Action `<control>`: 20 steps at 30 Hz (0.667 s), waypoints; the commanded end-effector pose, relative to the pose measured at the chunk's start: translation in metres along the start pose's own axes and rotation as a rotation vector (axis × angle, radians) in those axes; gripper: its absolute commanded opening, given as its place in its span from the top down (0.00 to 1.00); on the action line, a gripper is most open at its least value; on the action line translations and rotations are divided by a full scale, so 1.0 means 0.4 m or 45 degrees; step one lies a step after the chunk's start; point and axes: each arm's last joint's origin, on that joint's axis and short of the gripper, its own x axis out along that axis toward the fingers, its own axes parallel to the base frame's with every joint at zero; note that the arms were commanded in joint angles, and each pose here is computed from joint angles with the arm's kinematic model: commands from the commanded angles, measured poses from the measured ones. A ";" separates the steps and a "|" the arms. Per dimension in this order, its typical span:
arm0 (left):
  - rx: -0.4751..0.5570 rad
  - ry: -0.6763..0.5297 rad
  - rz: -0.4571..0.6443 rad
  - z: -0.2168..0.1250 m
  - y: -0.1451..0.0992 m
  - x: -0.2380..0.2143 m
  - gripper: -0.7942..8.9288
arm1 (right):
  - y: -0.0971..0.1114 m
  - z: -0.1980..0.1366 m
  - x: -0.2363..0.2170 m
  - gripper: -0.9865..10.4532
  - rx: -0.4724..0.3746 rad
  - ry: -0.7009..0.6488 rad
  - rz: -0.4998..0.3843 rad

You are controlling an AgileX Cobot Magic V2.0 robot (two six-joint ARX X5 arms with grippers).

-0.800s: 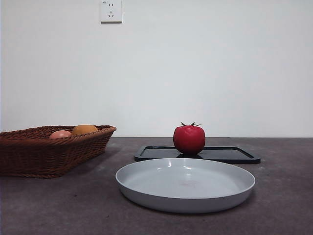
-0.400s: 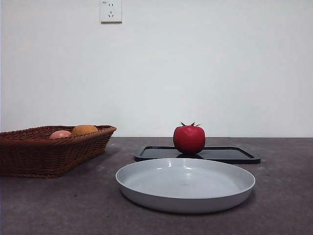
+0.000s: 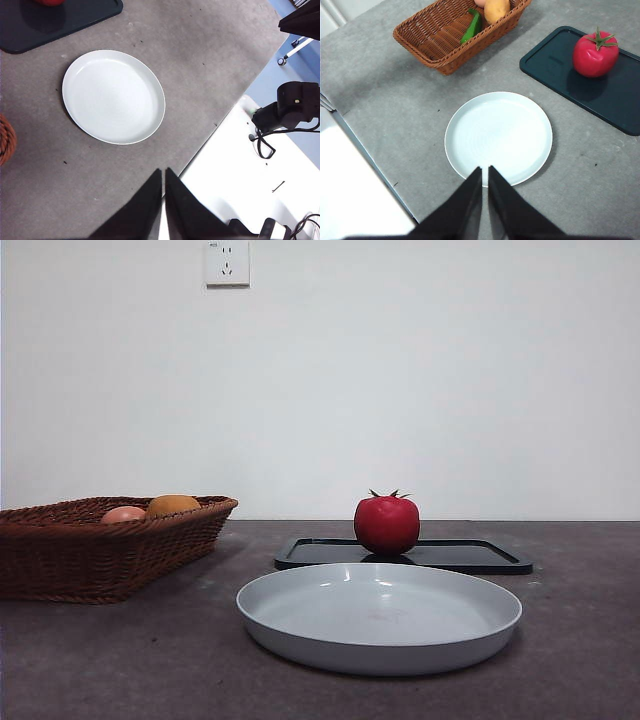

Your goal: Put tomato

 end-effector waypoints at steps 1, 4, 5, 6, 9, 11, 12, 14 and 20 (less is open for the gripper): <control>0.040 -0.021 -0.004 0.012 -0.004 -0.005 0.91 | 0.003 0.008 -0.003 0.91 0.001 -0.019 0.009; 0.040 -0.021 -0.003 0.012 -0.004 -0.005 0.91 | 0.003 0.008 -0.003 0.91 0.001 -0.019 0.009; 0.039 -0.021 -0.003 0.012 -0.004 -0.005 0.91 | 0.003 0.008 -0.003 0.91 0.001 -0.019 0.009; 0.040 -0.021 -0.003 0.012 -0.004 -0.005 0.91 | 0.003 0.008 -0.003 0.91 0.001 -0.019 0.009; 0.040 -0.021 -0.003 0.012 -0.004 -0.005 0.91 | 0.003 0.008 -0.003 0.91 0.001 -0.019 0.009; 0.039 -0.021 -0.003 0.012 -0.004 -0.005 0.91 | 0.003 0.008 -0.003 0.91 0.001 -0.019 0.009; 0.039 -0.021 -0.003 0.012 -0.004 -0.005 0.91 | 0.003 0.008 -0.003 0.91 0.001 -0.019 0.009; 0.040 -0.021 -0.003 0.012 -0.004 -0.005 0.91 | 0.003 0.008 -0.003 0.91 0.001 -0.019 0.009; 0.130 -0.169 0.134 0.017 -0.014 -0.041 0.91 | 0.003 0.008 -0.003 0.91 0.001 -0.019 0.009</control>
